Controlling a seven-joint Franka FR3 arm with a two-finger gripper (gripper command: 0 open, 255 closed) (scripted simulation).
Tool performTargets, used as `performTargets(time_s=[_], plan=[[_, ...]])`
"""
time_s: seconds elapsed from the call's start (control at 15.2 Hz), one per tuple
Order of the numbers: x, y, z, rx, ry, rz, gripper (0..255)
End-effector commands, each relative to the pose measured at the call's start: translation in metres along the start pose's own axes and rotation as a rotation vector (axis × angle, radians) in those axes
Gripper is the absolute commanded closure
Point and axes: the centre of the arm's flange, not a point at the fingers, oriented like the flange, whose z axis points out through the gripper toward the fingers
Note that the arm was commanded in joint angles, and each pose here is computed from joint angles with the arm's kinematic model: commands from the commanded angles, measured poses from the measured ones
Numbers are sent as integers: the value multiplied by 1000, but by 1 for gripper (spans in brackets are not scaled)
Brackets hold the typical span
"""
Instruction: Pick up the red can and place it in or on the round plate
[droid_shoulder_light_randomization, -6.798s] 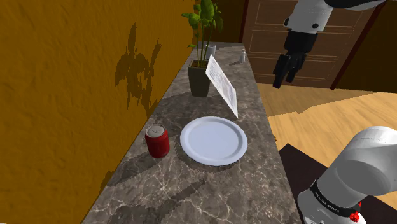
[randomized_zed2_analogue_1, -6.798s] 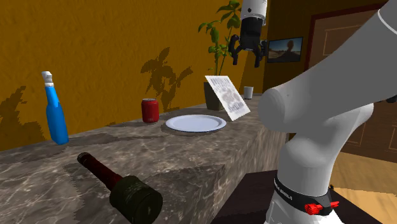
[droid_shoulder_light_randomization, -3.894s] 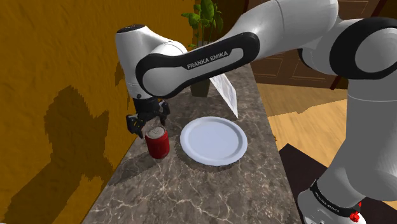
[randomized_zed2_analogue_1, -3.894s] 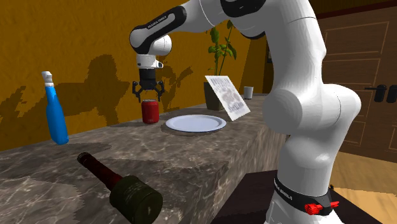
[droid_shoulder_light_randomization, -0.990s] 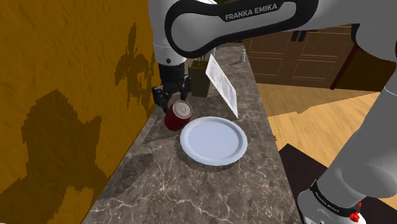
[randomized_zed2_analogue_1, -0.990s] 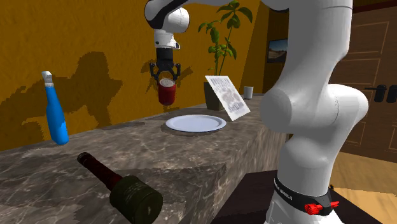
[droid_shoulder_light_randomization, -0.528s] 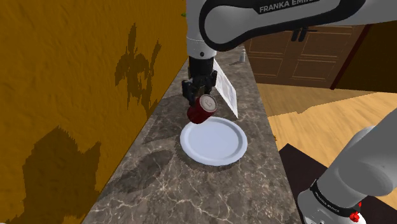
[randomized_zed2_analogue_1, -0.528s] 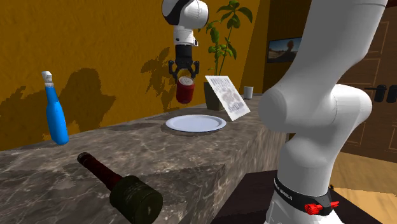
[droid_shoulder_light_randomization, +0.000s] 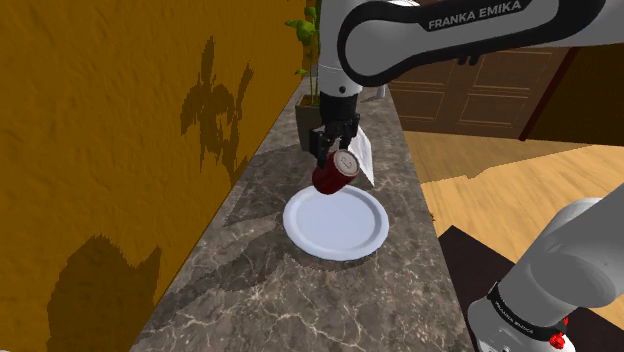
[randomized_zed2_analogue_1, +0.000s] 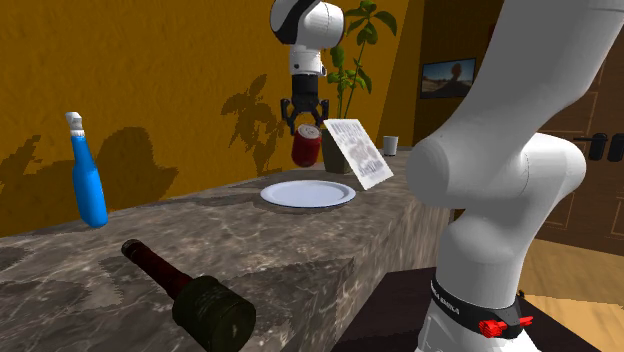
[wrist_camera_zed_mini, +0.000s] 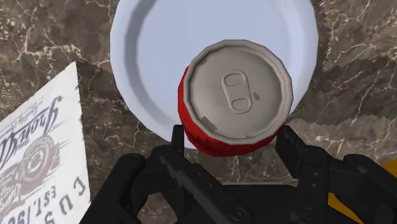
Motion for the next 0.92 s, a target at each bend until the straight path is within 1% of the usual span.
performTargets(time_s=[0.0,0.79,0.86], plan=[[0,0,10,0,1,0,255],[-2,0,73,0,1,0,255],[-2,0,83,0,1,0,255]])
